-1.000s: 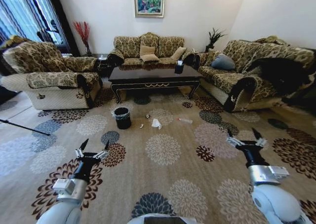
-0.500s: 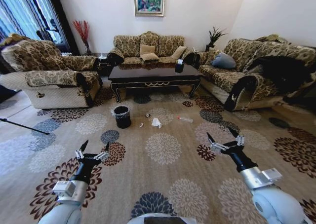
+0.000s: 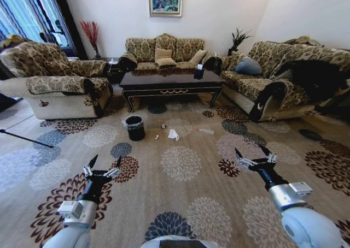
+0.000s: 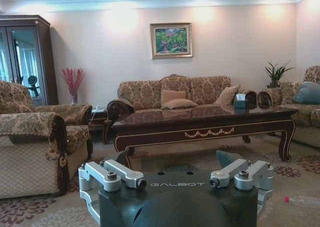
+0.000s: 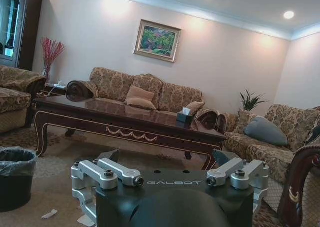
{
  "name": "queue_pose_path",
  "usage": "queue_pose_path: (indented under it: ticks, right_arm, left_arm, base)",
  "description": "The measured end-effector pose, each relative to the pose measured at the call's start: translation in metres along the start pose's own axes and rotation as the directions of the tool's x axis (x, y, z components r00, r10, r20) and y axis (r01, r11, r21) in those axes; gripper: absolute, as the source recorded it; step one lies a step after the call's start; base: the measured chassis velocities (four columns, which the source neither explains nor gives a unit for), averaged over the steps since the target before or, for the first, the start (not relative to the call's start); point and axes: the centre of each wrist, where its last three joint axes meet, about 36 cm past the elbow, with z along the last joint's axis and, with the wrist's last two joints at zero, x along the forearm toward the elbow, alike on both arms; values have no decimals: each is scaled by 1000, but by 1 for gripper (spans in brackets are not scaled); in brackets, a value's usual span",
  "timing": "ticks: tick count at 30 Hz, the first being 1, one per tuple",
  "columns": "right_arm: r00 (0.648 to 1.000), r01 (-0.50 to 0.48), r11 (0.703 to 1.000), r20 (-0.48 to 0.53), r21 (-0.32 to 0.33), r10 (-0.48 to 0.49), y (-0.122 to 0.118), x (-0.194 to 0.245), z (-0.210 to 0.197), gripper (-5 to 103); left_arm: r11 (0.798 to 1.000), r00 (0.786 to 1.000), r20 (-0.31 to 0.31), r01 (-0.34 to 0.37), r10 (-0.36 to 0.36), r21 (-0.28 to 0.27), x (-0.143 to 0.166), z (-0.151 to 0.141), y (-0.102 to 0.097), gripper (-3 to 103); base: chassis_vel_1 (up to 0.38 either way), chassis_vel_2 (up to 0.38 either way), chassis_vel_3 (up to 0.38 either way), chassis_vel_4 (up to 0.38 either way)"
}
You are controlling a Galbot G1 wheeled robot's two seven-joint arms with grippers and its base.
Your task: Move to the front of the table and pick up the trash from the floor, then place it into the trash bin.
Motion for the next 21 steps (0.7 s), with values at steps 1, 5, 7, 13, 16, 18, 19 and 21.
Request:
queue_pose_path:
  ticks: [1, 5, 7, 13, 16, 18, 19, 21]
  right_arm:
    - [1000, 1, 1000, -2, -1, -1, 0, 0, 0, 100]
    - [1000, -1, 1000, -2, 3, 1, -2, 1, -1, 100]
    - [1000, -3, 1000, 0, 4, 3, -3, 0, -1, 100]
    - [1000, -11, 1000, -2, 7, 11, -5, -1, 2, 100]
    - [1000, -15, 1000, -1, 9, 15, -7, -2, 4, 100]
    - [1000, -17, 1000, -2, 10, 17, -7, -2, 5, 100]
    - [1000, -17, 1000, -2, 10, 17, -7, -2, 5, 100]
    - [1000, -18, 1000, -1, 9, 18, -8, -3, 6, 100]
  left_arm:
    - [1000, 1000, 0, 0, 0, 1, 0, 0, 0, 100]
    - [1000, 1000, -2, 0, 0, 4, -1, 1, 0, 100]
    - [1000, 1000, -6, -1, 1, 5, 0, 1, 0, 100]
    - [1000, 1000, -23, -3, 3, 2, 2, 6, -1, 100]
    - [1000, 1000, -27, -3, 3, 2, 3, 7, -1, 100]
    - [1000, 1000, -29, -1, 1, -3, 3, 8, 0, 100]
    - [1000, 1000, -29, -1, 1, -3, 3, 8, 0, 100]
    - [1000, 1000, -31, 2, -2, -13, 4, 11, 0, 100]
  base:
    - [0, 0, 0, 0]
    - [0, 0, 0, 0]
    - [0, 0, 0, 0]
    - [0, 0, 0, 0]
    - [0, 0, 0, 0]
    - [0, 0, 0, 0]
    - [0, 0, 0, 0]
    - [0, 0, 0, 0]
